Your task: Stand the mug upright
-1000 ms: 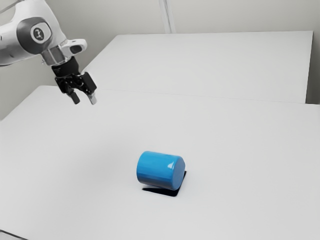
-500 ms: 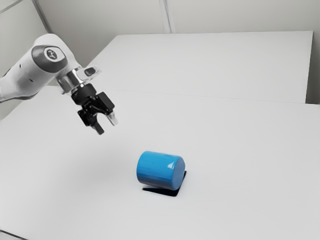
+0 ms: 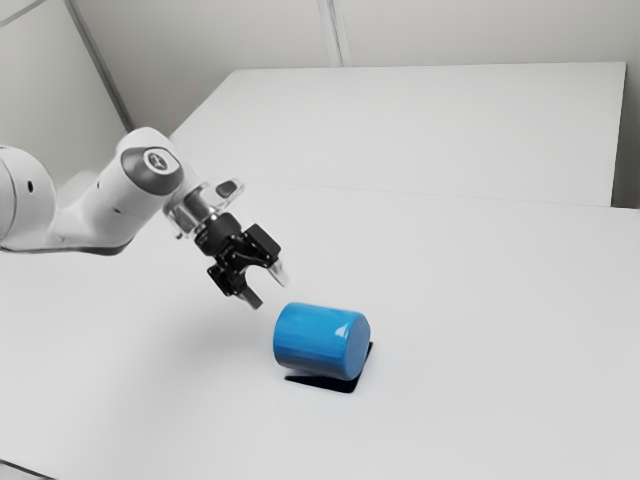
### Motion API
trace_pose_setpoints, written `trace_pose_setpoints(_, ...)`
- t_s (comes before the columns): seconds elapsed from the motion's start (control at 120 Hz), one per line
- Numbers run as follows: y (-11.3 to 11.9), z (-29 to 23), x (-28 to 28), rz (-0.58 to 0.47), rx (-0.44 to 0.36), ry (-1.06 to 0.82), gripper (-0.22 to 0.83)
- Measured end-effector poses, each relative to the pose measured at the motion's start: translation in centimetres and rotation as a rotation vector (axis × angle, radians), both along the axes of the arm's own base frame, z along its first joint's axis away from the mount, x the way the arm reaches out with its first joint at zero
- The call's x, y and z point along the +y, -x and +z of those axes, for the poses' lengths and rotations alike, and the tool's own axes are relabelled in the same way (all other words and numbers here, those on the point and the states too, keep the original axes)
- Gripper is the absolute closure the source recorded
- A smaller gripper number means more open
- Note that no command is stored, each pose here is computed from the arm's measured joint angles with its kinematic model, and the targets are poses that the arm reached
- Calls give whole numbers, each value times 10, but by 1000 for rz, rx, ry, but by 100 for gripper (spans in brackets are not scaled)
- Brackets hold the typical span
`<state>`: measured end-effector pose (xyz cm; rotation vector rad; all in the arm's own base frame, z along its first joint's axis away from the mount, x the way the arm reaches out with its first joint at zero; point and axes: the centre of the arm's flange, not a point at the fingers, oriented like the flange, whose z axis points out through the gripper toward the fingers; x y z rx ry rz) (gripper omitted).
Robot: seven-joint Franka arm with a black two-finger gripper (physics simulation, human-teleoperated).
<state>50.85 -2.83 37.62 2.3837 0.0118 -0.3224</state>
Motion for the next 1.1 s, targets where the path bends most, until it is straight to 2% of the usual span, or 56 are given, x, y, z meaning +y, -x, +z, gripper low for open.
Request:
trace_pose_setpoints(0.317,6,-31,7,69,-9,57,2)
trace_pose_setpoints(0.575,7,-49,-7,46,2,75,3)
trace_pose_setpoints(1.1,7,-29,-39,-9,-48,104,37)
